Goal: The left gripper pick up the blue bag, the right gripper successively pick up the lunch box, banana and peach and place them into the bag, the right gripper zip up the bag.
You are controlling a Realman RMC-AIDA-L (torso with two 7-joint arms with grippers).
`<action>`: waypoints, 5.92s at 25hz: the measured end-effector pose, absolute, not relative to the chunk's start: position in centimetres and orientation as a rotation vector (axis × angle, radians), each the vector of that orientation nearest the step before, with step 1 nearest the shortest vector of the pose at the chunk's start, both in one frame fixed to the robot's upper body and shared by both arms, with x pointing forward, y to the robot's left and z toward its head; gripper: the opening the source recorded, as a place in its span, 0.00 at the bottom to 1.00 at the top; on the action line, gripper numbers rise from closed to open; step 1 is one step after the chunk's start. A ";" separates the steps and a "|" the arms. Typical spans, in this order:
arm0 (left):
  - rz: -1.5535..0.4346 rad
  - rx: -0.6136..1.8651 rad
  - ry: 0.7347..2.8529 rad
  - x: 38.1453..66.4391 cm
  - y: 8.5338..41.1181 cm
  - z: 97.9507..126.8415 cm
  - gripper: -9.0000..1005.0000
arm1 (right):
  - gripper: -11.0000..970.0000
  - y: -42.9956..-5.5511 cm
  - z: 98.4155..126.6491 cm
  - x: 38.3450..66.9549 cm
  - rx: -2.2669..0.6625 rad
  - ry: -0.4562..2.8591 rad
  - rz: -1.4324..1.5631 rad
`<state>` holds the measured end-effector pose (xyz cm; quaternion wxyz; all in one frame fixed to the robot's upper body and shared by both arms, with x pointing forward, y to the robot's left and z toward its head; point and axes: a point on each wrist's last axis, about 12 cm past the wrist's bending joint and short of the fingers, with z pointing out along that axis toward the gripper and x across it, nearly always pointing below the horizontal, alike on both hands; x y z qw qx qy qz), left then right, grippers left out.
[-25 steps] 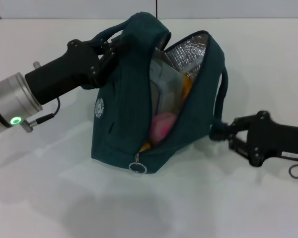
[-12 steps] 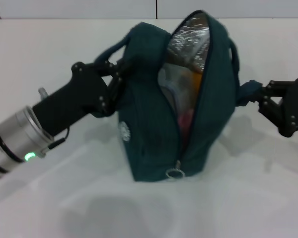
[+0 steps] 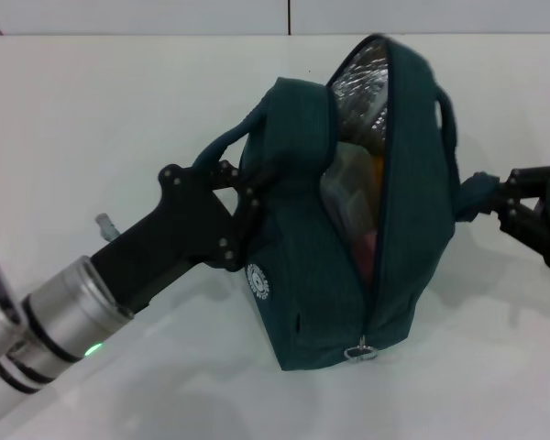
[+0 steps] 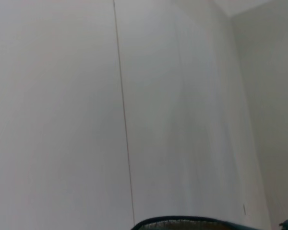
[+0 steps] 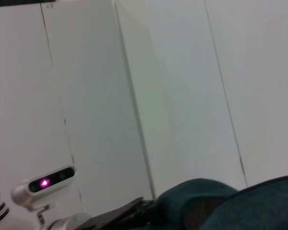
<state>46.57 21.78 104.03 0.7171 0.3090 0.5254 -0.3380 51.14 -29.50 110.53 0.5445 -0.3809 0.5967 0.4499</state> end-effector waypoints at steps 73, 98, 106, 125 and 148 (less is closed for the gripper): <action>-0.814 0.708 1.227 47.4 19.4 103.6 0.05 | 0.18 -22.0 103.7 50.5 -1.239 1.706 1.136; -0.871 0.440 1.290 48.3 21.1 104.1 0.60 | 0.03 -22.7 105.0 49.9 -1.220 1.510 1.100; -0.913 0.372 1.307 48.6 21.7 104.3 0.71 | 0.03 -21.5 105.7 50.9 -1.279 1.470 1.110; -0.843 0.511 1.361 44.0 24.9 102.2 0.73 | 0.03 -20.5 108.0 53.9 -1.125 1.447 1.086; -0.824 0.639 1.454 46.6 23.0 101.6 0.42 | 0.03 -20.7 107.7 53.6 -1.101 1.479 1.120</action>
